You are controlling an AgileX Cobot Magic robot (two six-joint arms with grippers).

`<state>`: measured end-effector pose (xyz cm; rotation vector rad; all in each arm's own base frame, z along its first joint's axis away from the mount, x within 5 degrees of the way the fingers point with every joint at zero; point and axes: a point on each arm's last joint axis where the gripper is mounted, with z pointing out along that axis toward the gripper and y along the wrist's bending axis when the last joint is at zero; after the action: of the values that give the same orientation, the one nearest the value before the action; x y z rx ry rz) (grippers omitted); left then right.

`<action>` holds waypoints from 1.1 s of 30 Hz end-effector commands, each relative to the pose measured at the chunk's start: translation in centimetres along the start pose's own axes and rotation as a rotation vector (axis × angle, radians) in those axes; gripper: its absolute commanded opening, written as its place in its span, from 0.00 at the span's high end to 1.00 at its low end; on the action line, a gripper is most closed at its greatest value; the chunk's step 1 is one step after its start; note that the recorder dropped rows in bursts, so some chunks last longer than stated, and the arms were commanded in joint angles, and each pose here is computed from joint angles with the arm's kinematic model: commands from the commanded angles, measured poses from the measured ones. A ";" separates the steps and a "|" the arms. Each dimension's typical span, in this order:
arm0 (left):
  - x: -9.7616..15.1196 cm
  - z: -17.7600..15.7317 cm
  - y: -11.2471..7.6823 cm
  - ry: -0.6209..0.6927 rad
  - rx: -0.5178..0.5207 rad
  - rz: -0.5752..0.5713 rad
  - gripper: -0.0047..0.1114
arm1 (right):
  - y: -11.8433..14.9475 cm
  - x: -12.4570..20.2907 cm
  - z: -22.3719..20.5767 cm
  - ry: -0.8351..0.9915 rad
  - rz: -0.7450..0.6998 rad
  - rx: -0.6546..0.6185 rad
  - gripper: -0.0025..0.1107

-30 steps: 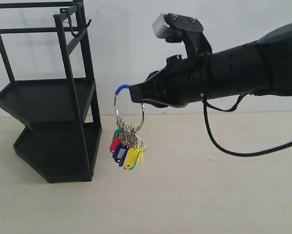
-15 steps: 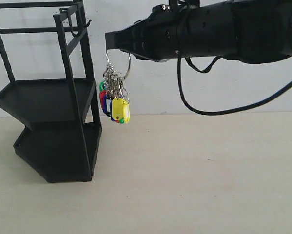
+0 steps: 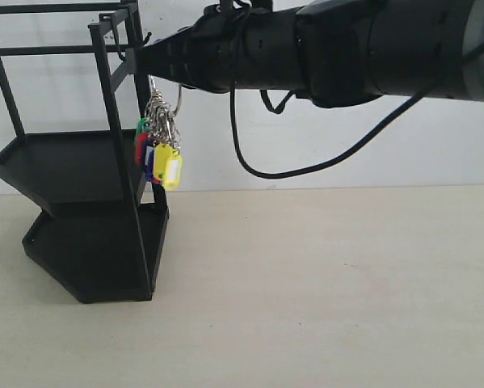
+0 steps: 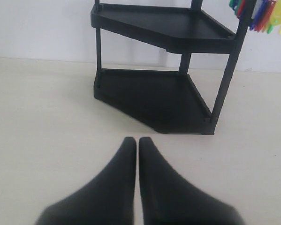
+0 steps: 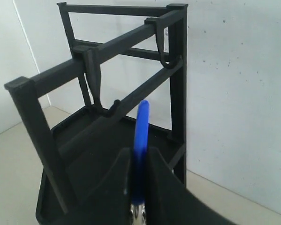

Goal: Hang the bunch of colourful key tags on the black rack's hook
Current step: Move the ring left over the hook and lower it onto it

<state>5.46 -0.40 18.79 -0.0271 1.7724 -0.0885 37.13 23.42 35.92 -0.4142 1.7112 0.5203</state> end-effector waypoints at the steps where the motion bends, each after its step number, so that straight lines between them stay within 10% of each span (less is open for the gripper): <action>1: 0.0 0.0 0.0 -0.006 -0.004 0.008 0.92 | -0.1 -0.9 0.4 -0.039 -0.008 0.031 0.98; 33: 0.0 0.0 0.0 -0.006 -0.004 0.008 0.92 | 2.4 0.3 1.8 -0.027 -0.126 0.021 0.98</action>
<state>5.46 -0.40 18.79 -0.0271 1.7724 -0.0885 37.31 26.56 35.12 -0.4983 1.6672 0.4293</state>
